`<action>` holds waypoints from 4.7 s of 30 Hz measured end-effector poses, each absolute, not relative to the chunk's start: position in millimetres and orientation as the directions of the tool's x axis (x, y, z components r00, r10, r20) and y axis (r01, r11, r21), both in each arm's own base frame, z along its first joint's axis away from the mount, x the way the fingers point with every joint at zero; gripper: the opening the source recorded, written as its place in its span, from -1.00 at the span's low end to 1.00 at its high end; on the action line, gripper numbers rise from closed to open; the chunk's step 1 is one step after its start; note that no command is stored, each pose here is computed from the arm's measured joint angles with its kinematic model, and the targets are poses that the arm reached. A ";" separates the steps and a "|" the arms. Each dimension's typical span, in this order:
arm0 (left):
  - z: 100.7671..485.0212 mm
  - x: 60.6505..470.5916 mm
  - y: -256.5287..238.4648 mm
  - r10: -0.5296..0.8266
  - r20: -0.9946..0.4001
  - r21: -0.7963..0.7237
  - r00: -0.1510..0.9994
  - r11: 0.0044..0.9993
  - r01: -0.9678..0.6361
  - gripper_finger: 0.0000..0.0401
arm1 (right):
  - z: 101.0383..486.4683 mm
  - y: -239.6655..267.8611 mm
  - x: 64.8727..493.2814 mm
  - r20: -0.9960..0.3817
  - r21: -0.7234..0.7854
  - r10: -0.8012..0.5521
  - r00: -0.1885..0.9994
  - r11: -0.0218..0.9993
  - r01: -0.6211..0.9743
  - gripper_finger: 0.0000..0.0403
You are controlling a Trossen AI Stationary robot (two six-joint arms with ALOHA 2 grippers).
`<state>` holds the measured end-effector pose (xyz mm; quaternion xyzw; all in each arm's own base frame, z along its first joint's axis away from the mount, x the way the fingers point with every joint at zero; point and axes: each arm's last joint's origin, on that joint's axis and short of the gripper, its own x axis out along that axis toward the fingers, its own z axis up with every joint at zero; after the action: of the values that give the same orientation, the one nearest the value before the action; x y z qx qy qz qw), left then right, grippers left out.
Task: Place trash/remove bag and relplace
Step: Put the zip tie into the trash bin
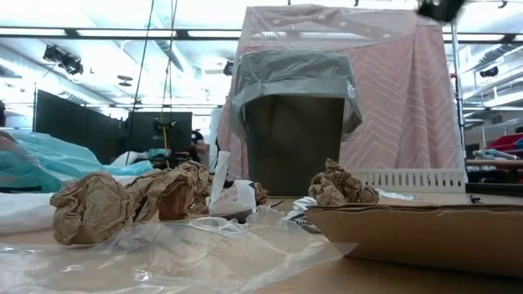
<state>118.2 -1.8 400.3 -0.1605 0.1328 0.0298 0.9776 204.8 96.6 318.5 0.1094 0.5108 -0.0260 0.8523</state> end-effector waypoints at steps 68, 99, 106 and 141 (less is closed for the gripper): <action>330.3 166.3 -6.8 0.060 -0.524 -0.210 0.849 0.958 -0.197 -0.93 | 160.3 140.1 231.9 -0.983 -0.069 -0.018 0.185 0.960 -0.270 -0.09; 330.9 165.6 -6.8 0.059 -0.520 -0.235 0.852 0.949 -0.209 -0.93 | 145.0 129.7 229.0 -0.986 0.006 0.016 0.165 0.998 -0.064 -1.00; 331.0 165.7 -6.8 0.058 -0.519 -0.236 0.853 0.949 -0.208 -0.93 | 177.7 140.3 247.3 -0.977 0.048 0.043 0.209 0.999 0.020 -1.00; 344.2 172.1 -4.0 0.164 -0.378 -0.188 0.911 0.950 -0.249 -0.93 | 464.1 -45.1 344.7 -0.204 -0.211 -0.470 0.859 0.878 0.430 -1.00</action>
<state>172.1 -4.0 344.2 -0.1171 0.1819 0.1065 0.9705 344.7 -45.1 464.1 -0.0794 0.1253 -0.2341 0.9608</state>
